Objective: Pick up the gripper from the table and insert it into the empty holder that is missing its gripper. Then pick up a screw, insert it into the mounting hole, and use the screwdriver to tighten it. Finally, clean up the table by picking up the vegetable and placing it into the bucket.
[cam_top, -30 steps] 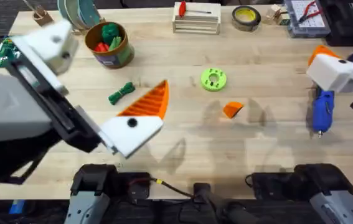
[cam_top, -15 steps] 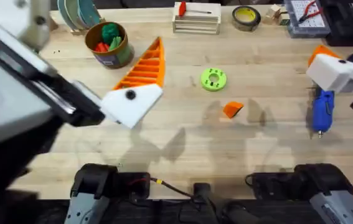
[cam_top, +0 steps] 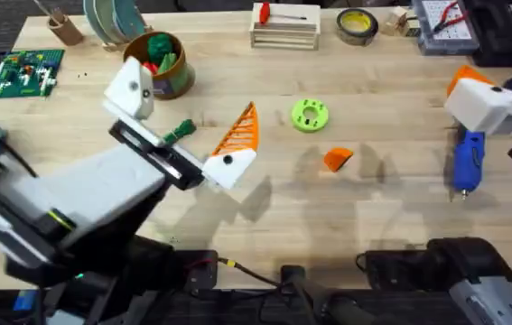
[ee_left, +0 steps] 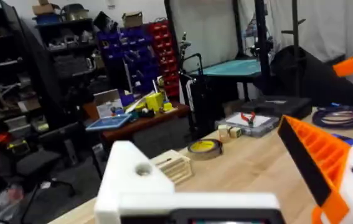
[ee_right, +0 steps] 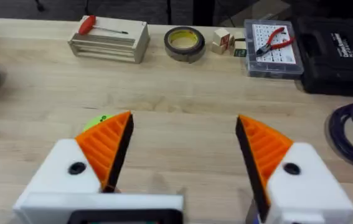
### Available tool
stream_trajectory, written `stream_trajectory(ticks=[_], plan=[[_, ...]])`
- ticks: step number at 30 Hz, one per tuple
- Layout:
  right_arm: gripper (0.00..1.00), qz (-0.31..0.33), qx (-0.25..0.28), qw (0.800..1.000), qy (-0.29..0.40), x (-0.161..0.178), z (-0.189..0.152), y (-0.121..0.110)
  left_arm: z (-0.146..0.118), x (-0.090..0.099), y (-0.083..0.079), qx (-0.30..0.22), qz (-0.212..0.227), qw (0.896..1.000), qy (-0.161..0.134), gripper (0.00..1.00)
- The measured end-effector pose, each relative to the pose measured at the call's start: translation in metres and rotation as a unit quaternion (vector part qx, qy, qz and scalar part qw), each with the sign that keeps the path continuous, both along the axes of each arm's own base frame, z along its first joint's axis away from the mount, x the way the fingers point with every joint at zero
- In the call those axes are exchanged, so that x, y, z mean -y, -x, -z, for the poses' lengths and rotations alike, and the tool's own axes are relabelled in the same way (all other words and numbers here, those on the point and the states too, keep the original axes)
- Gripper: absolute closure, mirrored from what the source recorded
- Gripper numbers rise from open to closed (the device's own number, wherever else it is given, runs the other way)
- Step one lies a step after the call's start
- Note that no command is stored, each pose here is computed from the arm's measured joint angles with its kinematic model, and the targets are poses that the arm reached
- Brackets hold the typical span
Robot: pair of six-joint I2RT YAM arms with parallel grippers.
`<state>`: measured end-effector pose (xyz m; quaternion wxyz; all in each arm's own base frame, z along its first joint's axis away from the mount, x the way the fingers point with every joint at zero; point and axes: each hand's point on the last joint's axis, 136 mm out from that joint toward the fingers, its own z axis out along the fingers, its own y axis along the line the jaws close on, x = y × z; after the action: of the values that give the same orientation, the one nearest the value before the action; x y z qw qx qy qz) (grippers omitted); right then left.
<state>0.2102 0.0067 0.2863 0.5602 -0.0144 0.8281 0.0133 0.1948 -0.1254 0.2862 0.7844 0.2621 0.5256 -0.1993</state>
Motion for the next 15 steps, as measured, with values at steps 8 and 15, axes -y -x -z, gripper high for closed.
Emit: stream_trajectory(ticks=[8,15], plan=[[0.01,0.0,0.0,1.0,0.0,0.0,0.0,0.0,0.028,-0.005,0.0,-0.001,-0.015,1.0,0.016,0.006],[0.01,0.0,0.0,1.0,0.0,0.0,0.0,0.0,0.048,0.001,-0.003,-0.045,-0.005,0.999,0.006,0.007]])
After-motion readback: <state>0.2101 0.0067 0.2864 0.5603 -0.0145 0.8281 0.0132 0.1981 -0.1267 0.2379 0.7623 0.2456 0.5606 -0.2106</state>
